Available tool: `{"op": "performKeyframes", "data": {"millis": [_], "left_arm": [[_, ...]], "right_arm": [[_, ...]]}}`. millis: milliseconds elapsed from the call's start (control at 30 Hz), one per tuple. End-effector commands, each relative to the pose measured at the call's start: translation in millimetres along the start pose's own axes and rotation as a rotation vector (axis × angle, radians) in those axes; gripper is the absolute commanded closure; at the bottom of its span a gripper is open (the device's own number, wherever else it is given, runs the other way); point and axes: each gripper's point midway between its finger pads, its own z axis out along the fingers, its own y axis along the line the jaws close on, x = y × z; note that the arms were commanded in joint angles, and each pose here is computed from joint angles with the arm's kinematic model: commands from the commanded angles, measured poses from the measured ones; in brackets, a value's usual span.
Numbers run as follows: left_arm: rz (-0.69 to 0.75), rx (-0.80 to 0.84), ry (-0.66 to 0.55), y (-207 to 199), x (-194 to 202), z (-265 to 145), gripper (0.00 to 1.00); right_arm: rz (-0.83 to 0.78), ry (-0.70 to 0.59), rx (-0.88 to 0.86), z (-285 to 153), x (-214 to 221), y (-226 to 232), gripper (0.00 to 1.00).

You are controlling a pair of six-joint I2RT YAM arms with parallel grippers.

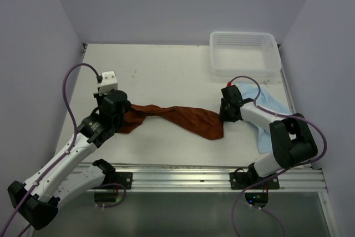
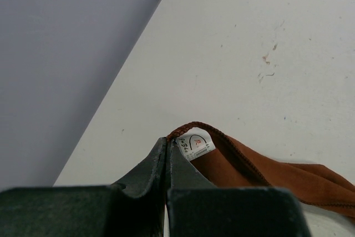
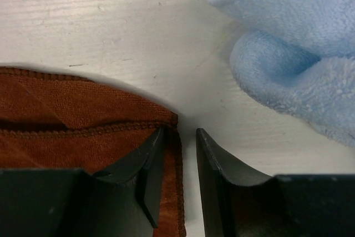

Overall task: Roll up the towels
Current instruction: Flatten the towel

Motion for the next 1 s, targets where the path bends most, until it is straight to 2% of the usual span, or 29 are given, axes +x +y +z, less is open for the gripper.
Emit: {"op": "performKeyframes", "data": {"millis": [0, 233, 467, 567, 967], "left_arm": [[-0.043, -0.002, -0.032, -2, -10, 2, 1.00], [-0.039, 0.003, -0.031, -3, -9, 2, 1.00], [-0.035, 0.007, -0.029, -4, -8, 3, 1.00], [-0.036, 0.009, -0.029, -4, -8, 3, 1.00], [-0.038, -0.012, -0.034, 0, -10, 2, 1.00]], "right_arm": [[0.030, -0.034, -0.051, 5, -10, 10, 0.67], [0.033, -0.019, -0.097, 2, -5, 17, 0.71], [0.037, -0.011, -0.105, -1, -3, 18, 0.94], [0.030, -0.020, -0.083, -8, -6, 13, 1.00], [-0.004, -0.199, -0.009, -81, -55, -6, 1.00]]}}
